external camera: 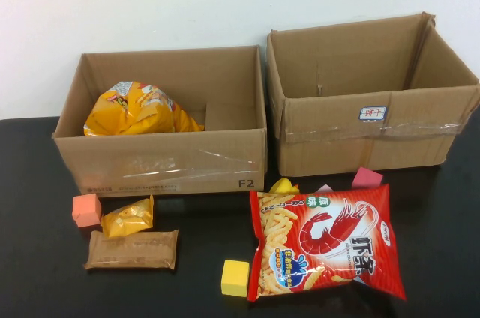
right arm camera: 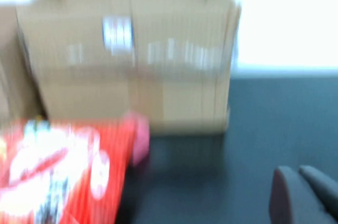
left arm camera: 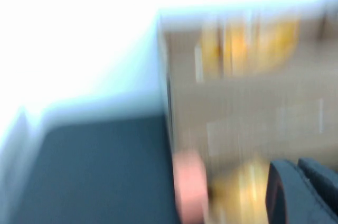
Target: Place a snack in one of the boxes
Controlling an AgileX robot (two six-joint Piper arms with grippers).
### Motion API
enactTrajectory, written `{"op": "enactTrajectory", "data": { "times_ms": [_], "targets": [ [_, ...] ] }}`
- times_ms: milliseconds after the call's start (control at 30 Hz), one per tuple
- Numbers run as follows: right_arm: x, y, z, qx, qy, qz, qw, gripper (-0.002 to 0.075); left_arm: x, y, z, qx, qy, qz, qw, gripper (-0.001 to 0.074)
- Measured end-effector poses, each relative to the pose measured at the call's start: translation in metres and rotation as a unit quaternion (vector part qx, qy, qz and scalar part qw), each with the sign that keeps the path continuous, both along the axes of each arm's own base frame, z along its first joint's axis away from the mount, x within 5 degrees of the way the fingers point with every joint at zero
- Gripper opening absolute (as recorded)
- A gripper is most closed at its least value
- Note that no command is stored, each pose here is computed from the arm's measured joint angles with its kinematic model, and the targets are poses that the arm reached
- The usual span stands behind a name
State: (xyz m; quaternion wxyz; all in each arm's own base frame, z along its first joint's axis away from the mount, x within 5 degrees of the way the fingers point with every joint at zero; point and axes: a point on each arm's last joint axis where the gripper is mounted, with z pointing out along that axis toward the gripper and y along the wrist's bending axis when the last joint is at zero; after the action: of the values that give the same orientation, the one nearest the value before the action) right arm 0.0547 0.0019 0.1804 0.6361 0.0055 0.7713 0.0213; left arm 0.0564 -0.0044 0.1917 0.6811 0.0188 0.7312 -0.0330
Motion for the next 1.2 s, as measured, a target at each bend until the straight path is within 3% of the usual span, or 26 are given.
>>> {"op": "enactTrajectory", "data": {
  "times_ms": [133,333,433,600,700,767,1000,1200],
  "targets": [
    [0.002,-0.001,0.02,-0.005,-0.111,-0.006,0.994,-0.0001,-0.003,0.002,0.03,-0.012,-0.165,0.008,0.986,-0.0001],
    [-0.003,-0.002,0.046,0.004,-0.253,-0.012,0.967,-0.0001,-0.017,0.004,0.061,-0.025,-0.346,0.017,0.938,-0.0001],
    [-0.005,-0.002,0.051,0.037,-0.28,-0.01,0.959,-0.0001,-0.024,0.005,0.068,-0.028,-0.395,0.019,0.918,-0.0001],
    [-0.007,-0.003,0.055,0.178,-0.3,0.003,0.937,-0.0001,-0.032,0.006,0.076,-0.039,-0.453,0.019,0.89,-0.0001],
    [-0.008,-0.004,0.059,0.19,-0.32,0.004,0.928,-0.0001,-0.035,0.006,0.078,-0.063,-0.468,0.01,0.882,-0.0001],
    [-0.008,-0.004,0.059,0.17,-0.321,0.001,0.932,-0.0001,-0.032,0.005,0.078,-0.073,-0.448,0.0,0.891,-0.0001],
    [-0.015,-0.002,0.093,0.097,-0.251,-0.003,0.963,-0.0001,-0.026,0.001,0.11,-0.026,-0.263,-0.009,0.965,-0.0001],
    [-0.005,0.0,0.11,0.01,-0.116,0.002,0.993,-0.0001,-0.002,0.004,0.117,-0.061,-0.039,0.023,0.997,-0.0001]
  ]
}}
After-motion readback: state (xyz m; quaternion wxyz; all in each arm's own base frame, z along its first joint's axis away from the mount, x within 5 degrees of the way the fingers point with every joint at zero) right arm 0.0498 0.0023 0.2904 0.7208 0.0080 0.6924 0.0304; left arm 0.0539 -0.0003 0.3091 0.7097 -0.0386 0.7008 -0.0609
